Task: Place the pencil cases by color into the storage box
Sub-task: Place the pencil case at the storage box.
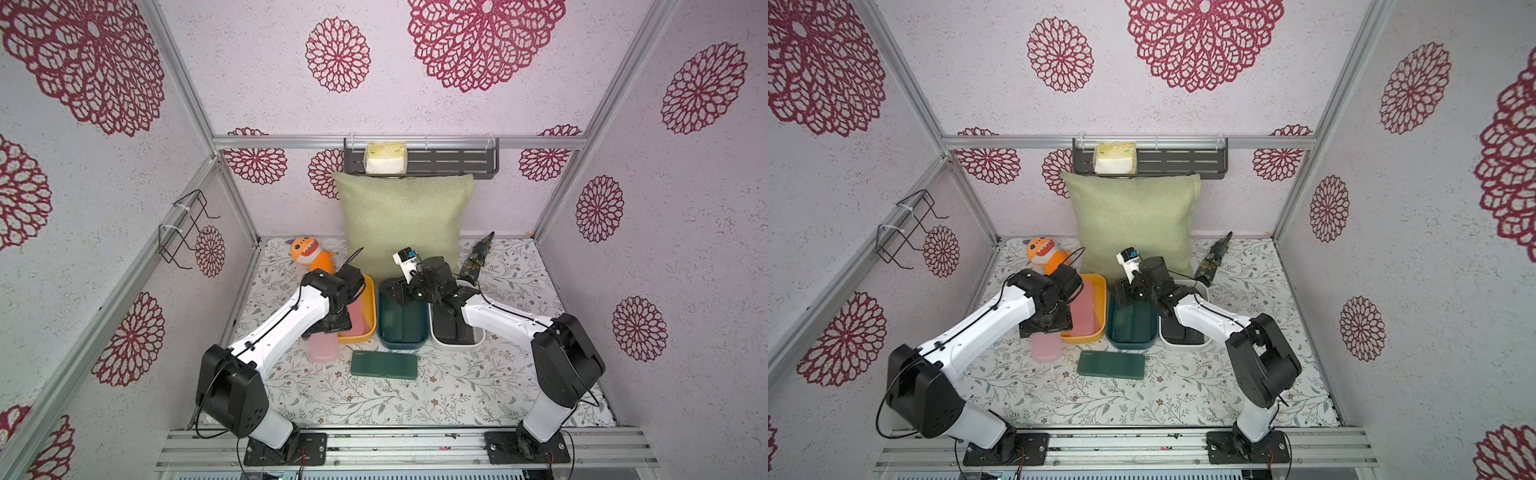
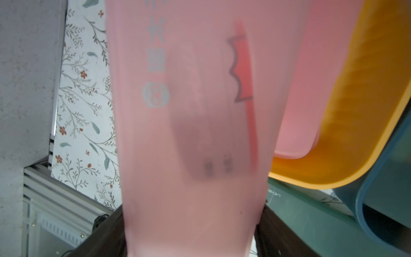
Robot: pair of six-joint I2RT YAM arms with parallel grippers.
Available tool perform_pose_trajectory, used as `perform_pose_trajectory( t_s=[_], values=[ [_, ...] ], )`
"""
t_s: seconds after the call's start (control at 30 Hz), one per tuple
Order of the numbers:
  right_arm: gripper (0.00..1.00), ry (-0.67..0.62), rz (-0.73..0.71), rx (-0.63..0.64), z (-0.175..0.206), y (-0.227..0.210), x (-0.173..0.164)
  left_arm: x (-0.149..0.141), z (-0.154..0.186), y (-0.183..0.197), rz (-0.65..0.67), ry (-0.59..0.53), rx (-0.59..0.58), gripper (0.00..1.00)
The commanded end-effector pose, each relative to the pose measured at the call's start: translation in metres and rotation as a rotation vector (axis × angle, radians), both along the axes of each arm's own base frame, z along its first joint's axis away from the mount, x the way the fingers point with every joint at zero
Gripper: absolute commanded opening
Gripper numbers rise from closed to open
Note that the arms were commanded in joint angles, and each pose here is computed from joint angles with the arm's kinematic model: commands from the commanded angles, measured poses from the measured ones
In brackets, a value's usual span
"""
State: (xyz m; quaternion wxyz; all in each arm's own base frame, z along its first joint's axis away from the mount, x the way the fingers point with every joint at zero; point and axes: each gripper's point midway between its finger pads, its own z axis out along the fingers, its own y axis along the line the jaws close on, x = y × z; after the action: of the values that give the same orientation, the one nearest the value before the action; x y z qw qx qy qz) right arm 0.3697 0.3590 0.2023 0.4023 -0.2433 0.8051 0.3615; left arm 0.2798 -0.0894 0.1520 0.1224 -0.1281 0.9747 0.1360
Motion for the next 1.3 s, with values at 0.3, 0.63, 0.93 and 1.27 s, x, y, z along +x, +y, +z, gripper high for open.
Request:
perform_pose_trajectory(
  t_s=[0.3,0.63,0.93,1.27],
  values=[
    [0.44,-0.031,-0.061,0.028,0.031,-0.041,-0.005,0.081,-0.014,-0.05,-0.203,-0.006,-0.018,0.79],
    [0.44,-0.021,-0.103,0.007,0.025,-0.059,-0.009,0.104,-0.046,-0.058,-0.161,0.015,-0.071,0.79],
    [0.44,-0.021,-0.126,-0.004,0.024,-0.067,-0.011,0.109,-0.068,-0.066,-0.151,0.048,-0.095,0.79],
    [0.44,-0.027,-0.135,-0.012,0.026,-0.071,-0.011,0.118,-0.079,-0.068,-0.138,0.048,-0.105,0.79]
  ],
)
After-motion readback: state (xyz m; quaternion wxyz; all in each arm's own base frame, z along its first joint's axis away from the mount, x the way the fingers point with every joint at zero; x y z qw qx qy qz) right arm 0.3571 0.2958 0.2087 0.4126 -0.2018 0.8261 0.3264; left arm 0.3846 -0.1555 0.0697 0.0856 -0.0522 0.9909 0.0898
